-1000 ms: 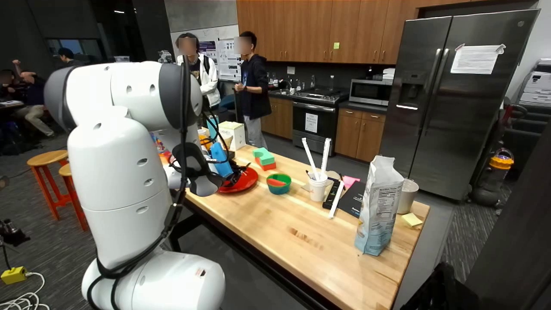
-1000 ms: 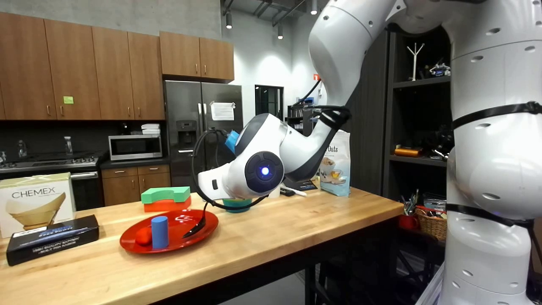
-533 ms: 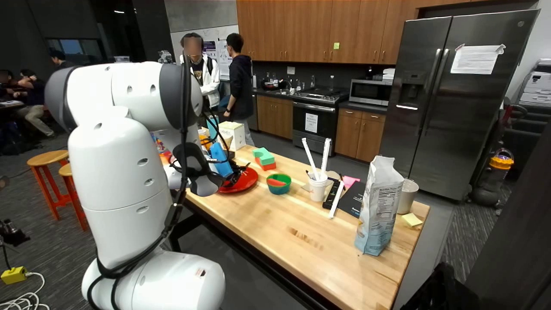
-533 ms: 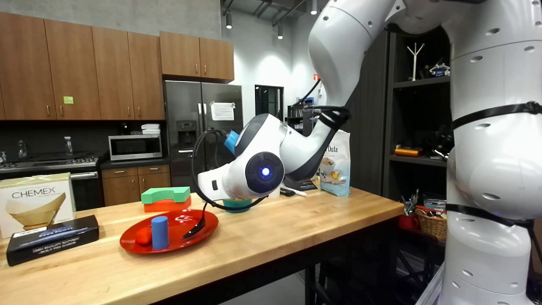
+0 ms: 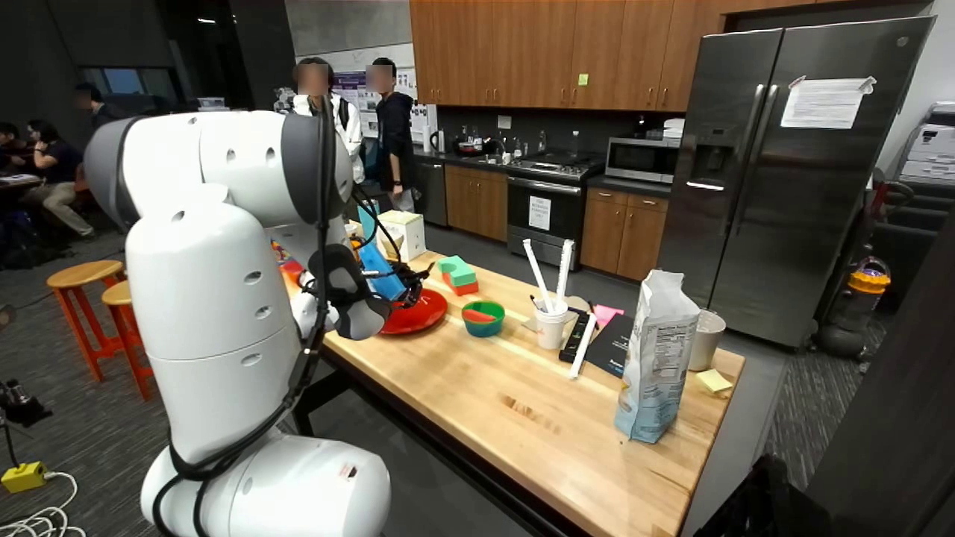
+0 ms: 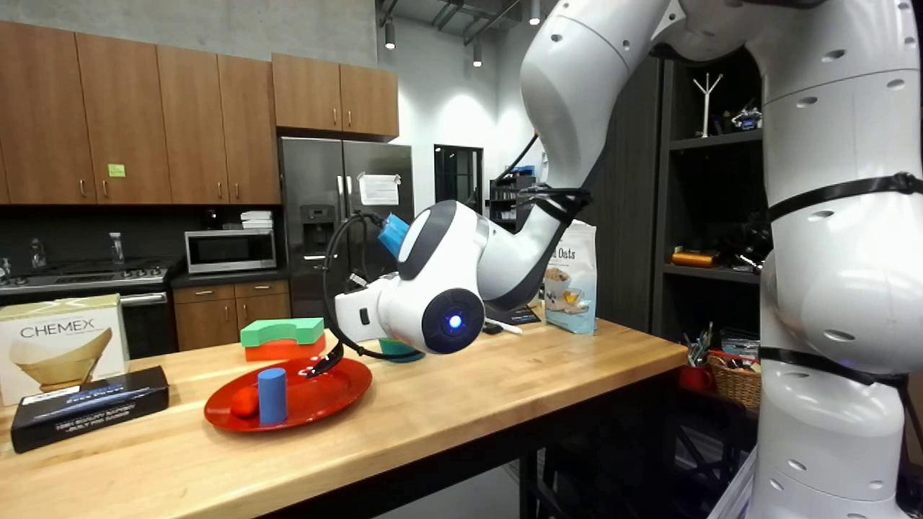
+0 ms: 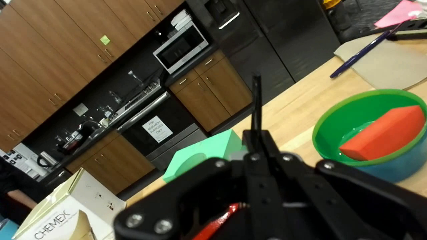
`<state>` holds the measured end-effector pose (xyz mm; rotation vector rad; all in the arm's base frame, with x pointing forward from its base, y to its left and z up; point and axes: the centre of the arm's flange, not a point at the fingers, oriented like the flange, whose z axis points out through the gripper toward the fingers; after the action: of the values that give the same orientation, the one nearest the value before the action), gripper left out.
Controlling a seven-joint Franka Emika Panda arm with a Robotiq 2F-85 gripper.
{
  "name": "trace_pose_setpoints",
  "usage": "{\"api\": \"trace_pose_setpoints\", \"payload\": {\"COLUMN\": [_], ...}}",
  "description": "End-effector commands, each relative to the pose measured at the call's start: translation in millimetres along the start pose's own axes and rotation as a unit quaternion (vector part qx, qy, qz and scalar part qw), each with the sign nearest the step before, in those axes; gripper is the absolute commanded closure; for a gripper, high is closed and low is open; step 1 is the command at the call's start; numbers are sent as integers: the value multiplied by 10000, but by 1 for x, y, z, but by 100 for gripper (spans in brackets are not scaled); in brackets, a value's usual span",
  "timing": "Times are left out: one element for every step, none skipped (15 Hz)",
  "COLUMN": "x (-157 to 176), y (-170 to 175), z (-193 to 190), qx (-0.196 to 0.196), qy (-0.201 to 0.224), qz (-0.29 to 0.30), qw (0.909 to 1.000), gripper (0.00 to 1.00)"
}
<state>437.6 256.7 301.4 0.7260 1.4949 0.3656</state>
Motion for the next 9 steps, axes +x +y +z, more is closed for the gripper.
{"api": "trace_pose_setpoints", "payload": {"x": [5,6,7,-28,-29,-35,-42,-49,-56], "y": [-2,-2,-3,-15,-19,-22,-27,-32,-37], "z": [2,2,1,44,50,62,70,79,90], "qx": [-155,-119,-59,25,68,142,211,298,411], "qy": [-140,-101,-52,15,55,116,182,236,293], "qz": [57,103,135,265,319,410,496,568,663], "qw": [9998,9998,9999,9996,9995,9990,9984,9977,9965], "gripper": [99,99,99,99,99,99,99,99,99]}}
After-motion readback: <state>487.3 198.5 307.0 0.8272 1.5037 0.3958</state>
